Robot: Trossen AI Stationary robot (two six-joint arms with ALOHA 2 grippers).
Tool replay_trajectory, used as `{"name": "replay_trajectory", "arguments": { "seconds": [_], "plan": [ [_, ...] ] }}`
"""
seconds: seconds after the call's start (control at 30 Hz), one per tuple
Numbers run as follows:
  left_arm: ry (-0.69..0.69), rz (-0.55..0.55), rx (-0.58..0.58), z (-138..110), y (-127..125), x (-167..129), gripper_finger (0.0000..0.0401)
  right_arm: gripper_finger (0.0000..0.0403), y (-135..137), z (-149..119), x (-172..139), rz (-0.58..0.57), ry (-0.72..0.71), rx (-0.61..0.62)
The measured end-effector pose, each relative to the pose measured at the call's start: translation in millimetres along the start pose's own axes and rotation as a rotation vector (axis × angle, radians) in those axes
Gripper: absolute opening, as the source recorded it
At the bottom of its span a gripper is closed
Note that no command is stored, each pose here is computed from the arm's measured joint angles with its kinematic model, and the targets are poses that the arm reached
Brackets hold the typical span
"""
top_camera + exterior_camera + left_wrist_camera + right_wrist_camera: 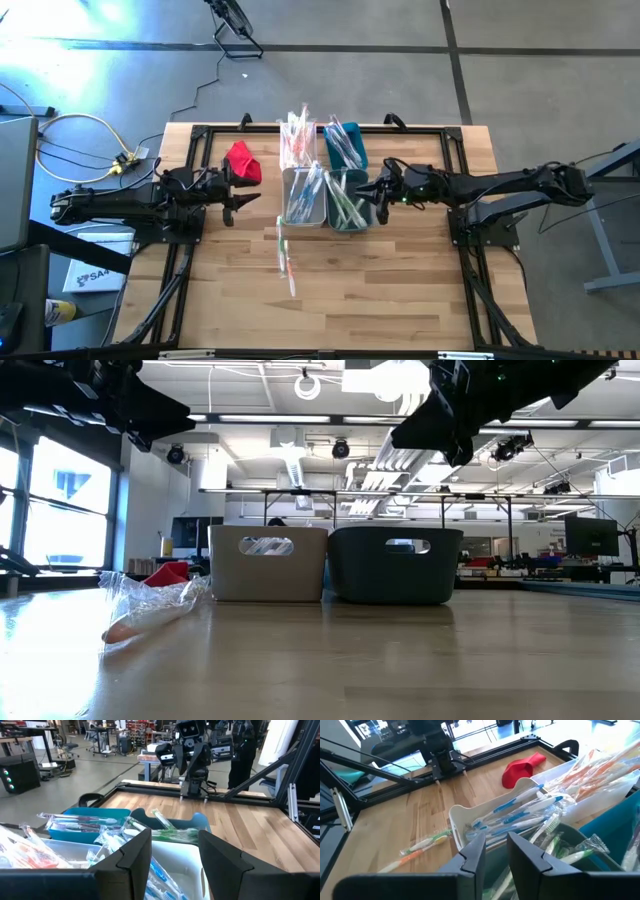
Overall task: Pick & Place Toothbrushes
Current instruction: Put the green toothbrush into the blue bin
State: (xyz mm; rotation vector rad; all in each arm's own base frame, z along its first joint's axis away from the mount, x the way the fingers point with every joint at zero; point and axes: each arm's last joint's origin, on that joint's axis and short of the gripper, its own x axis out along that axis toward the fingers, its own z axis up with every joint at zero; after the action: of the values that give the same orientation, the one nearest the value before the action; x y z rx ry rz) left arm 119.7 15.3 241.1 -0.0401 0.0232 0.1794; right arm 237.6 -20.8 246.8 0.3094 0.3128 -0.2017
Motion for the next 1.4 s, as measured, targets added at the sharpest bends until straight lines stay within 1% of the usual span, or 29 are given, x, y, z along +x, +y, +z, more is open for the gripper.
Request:
{"name": "replay_trajectory", "arguments": {
  "seconds": [0.2,0.27,0.37,0.4,0.5,0.57,0.67,0.73,0.83,0.93,1.07,1.27,1.4],
  "plan": [
    [-0.011,0.0,-0.079,1.0,0.0,-0.1,0.0159,0.0074,0.0,0.3,-0.4,-0.002,-0.003,-0.004],
    [-0.01,-0.001,-0.095,0.9,0.0,-0.1,0.0159,0.0074,0.1,0.9,-0.4,-0.002,-0.009,-0.027],
    [-0.003,0.0,-0.1,0.3,0.0,-0.1,0.0159,0.0068,1.8,6.0,-2.2,-0.028,-0.071,-0.028],
    [0.001,0.0,-0.099,-0.1,0.0,0.0,0.0159,0.0065,3.3,8.8,-5.0,-0.036,-0.098,-0.04],
    [0.001,0.0,-0.099,-0.1,0.0,0.0,0.0159,0.0056,8.9,16.2,-12.8,-0.044,-0.173,-0.135],
    [0.0,0.0,-0.099,0.0,0.0,0.0,0.0159,0.005,11.1,17.0,-16.6,-0.053,-0.182,-0.17],
    [0.0,0.0,-0.099,0.0,0.0,0.0,0.0159,0.0043,15.5,17.6,-21.6,-0.036,-0.199,-0.19],
    [-0.001,0.0,-0.099,0.1,0.0,0.0,0.0159,0.0039,17.6,13.5,-24.6,-0.02,-0.206,-0.218],
    [-0.001,0.0,-0.099,0.1,0.0,0.0,0.0159,0.0035,18.0,1.6,-25.5,0.007,-0.22,-0.225],
    [-0.001,0.0,-0.102,0.1,0.0,0.0,0.0159,0.0034,15.4,-11.6,-26.9,0.032,-0.274,-0.215],
    [-0.002,0.0,-0.139,0.2,0.0,0.0,0.0159,0.0035,8.9,-27.8,-28.2,0.042,-0.338,-0.216],
    [-0.002,0.0,-0.153,0.2,0.0,0.0,0.0159,0.0035,0.0,-35.2,-36.9,0.027,-0.467,-0.267],
    [-0.001,0.0,-0.157,0.1,0.0,0.0,0.0159,0.0035,-3.2,-38.8,-46.7,0.021,-0.502,-0.295]
  ]
}}
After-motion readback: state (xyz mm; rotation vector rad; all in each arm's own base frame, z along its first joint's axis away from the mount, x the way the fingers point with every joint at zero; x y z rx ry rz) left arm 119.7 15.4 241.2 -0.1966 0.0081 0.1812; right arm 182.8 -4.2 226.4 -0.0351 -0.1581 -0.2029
